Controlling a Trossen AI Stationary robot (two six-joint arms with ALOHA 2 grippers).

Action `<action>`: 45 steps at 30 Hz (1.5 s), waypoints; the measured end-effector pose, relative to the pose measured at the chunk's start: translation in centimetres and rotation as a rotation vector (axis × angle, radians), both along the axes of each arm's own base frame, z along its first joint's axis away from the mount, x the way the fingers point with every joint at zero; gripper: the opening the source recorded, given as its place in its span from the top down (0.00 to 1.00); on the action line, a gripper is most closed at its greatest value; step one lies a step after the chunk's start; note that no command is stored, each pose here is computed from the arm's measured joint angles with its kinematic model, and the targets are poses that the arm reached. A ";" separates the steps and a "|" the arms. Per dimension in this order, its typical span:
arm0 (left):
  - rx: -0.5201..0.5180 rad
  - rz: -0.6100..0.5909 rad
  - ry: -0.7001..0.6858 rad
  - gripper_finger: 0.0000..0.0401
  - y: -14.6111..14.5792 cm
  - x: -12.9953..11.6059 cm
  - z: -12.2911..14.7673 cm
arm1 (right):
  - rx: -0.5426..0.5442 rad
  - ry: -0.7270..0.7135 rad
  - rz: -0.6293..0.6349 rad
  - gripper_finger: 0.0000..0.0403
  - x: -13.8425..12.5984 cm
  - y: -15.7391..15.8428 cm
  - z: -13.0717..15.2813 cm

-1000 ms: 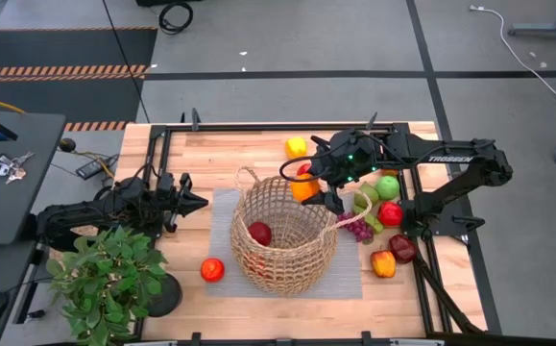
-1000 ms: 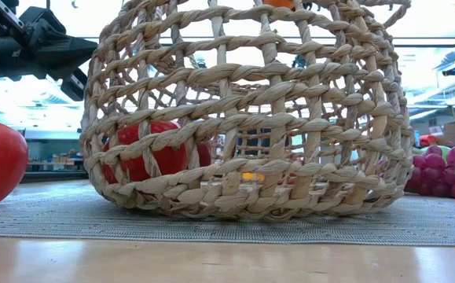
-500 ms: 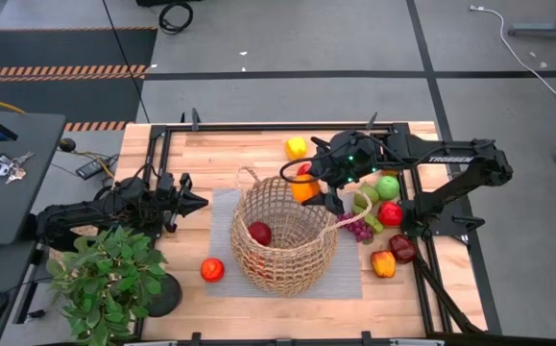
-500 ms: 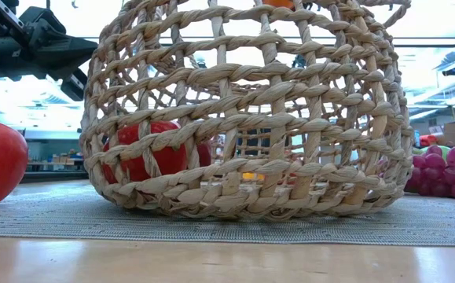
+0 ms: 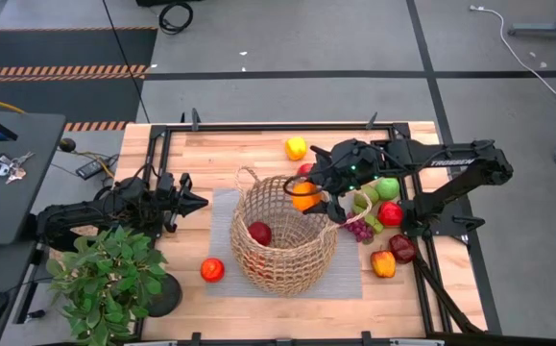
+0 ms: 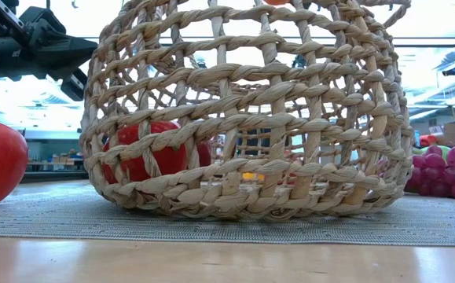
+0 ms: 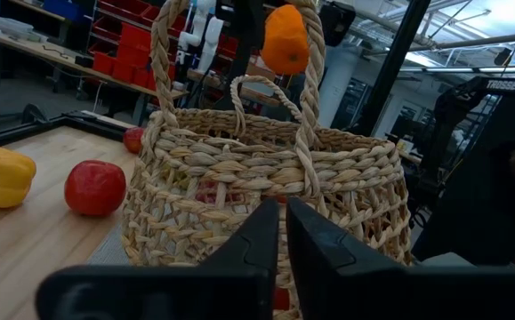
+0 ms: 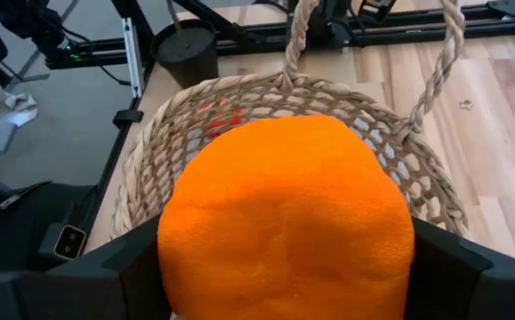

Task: Build produce basket
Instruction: Put the orange into the brown basket

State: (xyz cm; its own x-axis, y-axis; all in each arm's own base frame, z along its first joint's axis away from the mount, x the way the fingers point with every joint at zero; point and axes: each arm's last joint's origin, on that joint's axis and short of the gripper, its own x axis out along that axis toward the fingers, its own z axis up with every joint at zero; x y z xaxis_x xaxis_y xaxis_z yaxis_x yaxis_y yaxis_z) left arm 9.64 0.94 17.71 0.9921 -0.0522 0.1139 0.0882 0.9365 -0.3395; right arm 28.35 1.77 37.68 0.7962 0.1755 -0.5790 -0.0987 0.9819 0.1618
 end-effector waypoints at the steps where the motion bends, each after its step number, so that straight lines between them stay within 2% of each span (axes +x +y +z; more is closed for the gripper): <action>1: 0.000 0.000 0.000 0.93 0.0 0.0 0.0 | -0.005 0.000 -0.003 0.19 0.0 0.1 0.0; 11: 0.000 0.000 0.000 0.91 0.0 0.0 0.0 | -0.006 -0.019 -0.011 0.19 0.1 0.1 0.1; 21: 0.000 0.000 0.000 0.93 0.0 0.0 0.0 | -0.175 -0.104 0.039 0.19 0.4 0.7 0.6; 27: 0.000 0.000 0.000 0.92 0.0 0.0 0.0 | -0.172 -0.122 0.063 0.19 0.4 1.4 0.6; 34: 0.000 0.000 0.000 0.92 0.0 0.0 0.0 | -0.157 -0.122 0.105 0.19 0.6 3.0 -1.2; 39: 0.000 0.000 0.000 0.93 0.0 0.0 0.0 | -0.183 -0.140 0.104 0.19 0.5 4.1 -1.2; 42: 0.000 -0.001 0.000 0.92 0.0 0.0 0.0 | -0.222 -0.147 0.120 0.19 0.4 4.7 -1.2; 45: 0.000 0.000 0.000 0.91 0.0 0.0 0.0 | -0.311 -0.158 0.130 0.19 0.4 4.9 -1.2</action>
State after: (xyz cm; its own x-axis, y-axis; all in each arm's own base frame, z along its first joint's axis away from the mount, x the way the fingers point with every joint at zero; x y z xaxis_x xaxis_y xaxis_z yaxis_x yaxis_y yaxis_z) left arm 9.64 0.94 17.71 0.9921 -0.0522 0.1141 0.0883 0.9363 -0.3398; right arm 28.71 6.63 36.52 0.8627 0.1158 -0.4923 -0.2258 0.9592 -0.1699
